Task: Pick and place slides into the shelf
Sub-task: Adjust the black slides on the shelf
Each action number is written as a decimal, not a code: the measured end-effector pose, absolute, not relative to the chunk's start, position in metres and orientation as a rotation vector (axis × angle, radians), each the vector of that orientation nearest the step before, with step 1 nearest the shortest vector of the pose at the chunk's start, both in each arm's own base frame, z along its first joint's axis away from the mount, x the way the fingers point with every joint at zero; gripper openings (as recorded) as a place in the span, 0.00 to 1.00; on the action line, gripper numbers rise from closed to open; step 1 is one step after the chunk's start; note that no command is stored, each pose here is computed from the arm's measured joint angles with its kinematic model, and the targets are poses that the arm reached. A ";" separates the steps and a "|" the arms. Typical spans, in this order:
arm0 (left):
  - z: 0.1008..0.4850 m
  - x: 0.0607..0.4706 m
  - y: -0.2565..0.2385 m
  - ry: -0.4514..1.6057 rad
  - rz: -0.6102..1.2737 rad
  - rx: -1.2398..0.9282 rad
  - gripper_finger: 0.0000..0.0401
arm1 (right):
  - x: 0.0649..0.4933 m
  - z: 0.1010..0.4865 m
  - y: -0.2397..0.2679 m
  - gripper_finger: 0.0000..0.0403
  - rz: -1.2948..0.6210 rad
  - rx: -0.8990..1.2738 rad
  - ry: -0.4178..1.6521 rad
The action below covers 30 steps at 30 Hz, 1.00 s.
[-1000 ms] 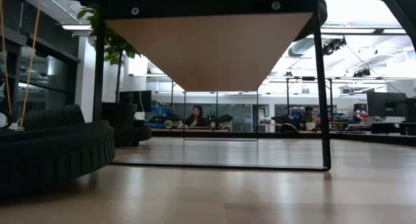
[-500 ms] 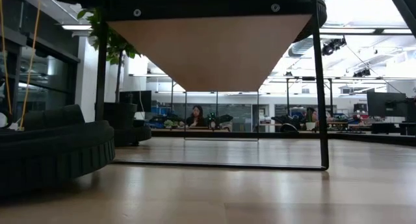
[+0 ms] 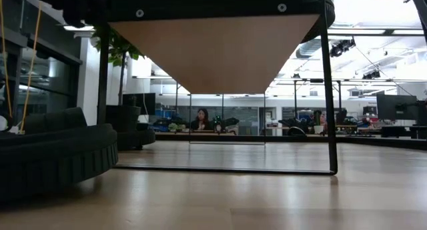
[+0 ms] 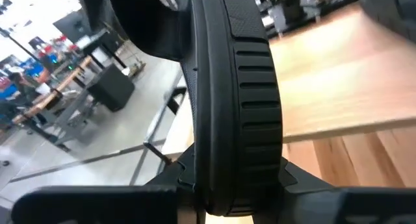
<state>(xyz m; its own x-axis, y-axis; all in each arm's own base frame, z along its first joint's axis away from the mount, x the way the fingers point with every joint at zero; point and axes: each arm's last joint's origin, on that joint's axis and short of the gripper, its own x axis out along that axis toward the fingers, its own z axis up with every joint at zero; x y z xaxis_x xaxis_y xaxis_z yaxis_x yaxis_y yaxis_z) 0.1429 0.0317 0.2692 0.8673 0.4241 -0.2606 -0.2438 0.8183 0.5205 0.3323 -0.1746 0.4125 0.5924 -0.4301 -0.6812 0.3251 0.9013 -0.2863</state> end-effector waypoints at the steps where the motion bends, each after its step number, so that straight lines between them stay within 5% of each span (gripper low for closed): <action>1: 0.268 0.143 0.032 0.397 0.363 0.496 0.16 | 0.331 0.417 -0.173 0.57 -0.445 -0.130 0.819; 30: 0.246 0.178 -0.006 0.597 0.393 0.907 0.18 | 0.314 0.425 -0.160 0.57 -0.431 0.002 0.939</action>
